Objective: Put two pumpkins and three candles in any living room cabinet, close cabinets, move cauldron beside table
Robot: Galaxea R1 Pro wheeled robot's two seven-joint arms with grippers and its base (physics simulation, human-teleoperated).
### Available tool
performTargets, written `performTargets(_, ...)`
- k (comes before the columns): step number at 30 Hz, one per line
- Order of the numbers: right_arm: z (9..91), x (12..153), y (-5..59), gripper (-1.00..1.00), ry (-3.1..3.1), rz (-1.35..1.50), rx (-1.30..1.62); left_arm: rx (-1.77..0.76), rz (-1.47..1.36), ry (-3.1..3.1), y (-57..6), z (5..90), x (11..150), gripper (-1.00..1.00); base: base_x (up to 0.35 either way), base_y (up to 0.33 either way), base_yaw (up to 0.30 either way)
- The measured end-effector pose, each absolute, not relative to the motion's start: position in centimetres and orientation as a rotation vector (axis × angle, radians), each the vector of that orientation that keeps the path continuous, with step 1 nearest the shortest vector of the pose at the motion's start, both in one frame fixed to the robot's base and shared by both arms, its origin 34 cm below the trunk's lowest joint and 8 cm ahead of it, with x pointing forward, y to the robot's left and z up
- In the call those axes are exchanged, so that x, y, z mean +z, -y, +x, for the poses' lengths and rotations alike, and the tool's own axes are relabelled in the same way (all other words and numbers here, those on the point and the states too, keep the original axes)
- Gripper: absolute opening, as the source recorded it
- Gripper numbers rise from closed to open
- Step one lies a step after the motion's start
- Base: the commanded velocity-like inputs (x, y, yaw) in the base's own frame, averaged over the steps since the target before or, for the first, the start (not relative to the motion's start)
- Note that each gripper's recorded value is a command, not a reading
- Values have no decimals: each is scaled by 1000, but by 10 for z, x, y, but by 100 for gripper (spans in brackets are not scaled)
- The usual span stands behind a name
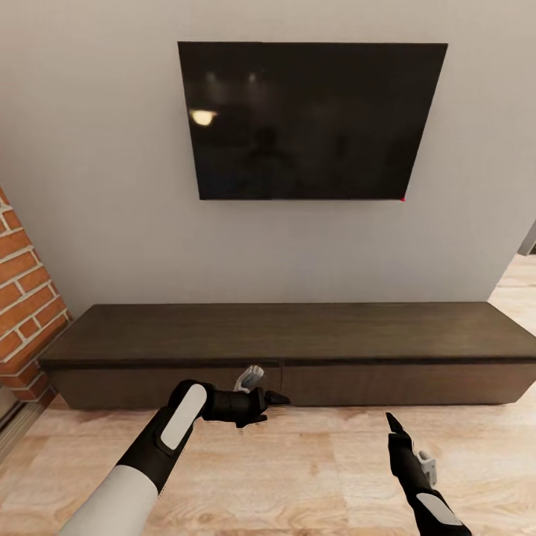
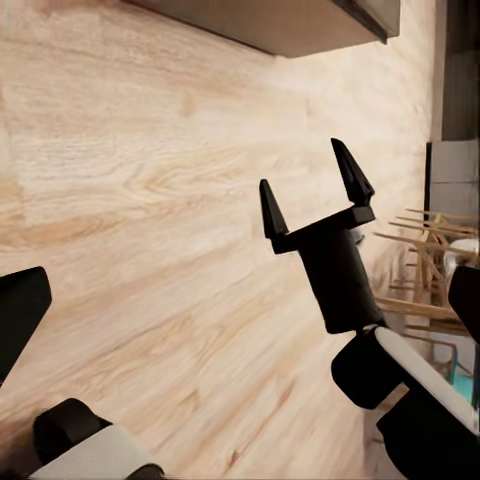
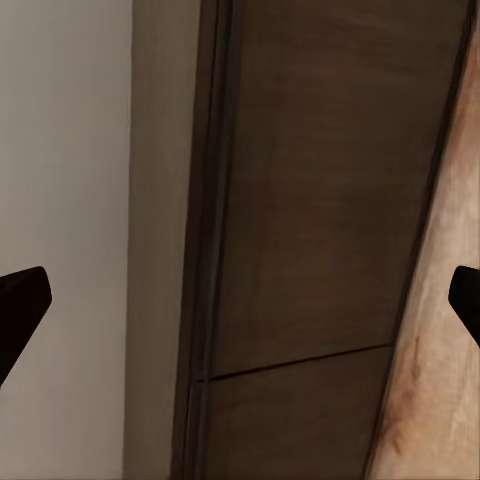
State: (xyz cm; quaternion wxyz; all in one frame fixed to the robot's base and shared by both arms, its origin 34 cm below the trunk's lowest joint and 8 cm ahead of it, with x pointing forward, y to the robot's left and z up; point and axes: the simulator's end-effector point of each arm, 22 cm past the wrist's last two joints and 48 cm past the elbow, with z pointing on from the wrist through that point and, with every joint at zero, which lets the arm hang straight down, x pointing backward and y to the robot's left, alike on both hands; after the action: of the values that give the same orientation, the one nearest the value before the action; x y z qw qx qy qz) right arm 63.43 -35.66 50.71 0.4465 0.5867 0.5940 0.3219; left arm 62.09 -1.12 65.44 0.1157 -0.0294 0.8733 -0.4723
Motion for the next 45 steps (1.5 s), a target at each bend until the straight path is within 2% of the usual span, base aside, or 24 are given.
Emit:
performTargets(9, 634, 507, 359, 100, -1471, 1454, 794, -1407, -84, -2544, 13, 621, 657, 100, 250, 91, 0)
performTargets(26, 630, 486, 367, 100, -1465, 1449, 784, -1528, -81, -2486, 24, 609, 646, 100, 6, 1, 0)
performTargets(45, 630, 482, 386, 100, -1366, 1313, 849, -1588, -72, -2452, 33, 598, 614, 100, 0, 0, 0)
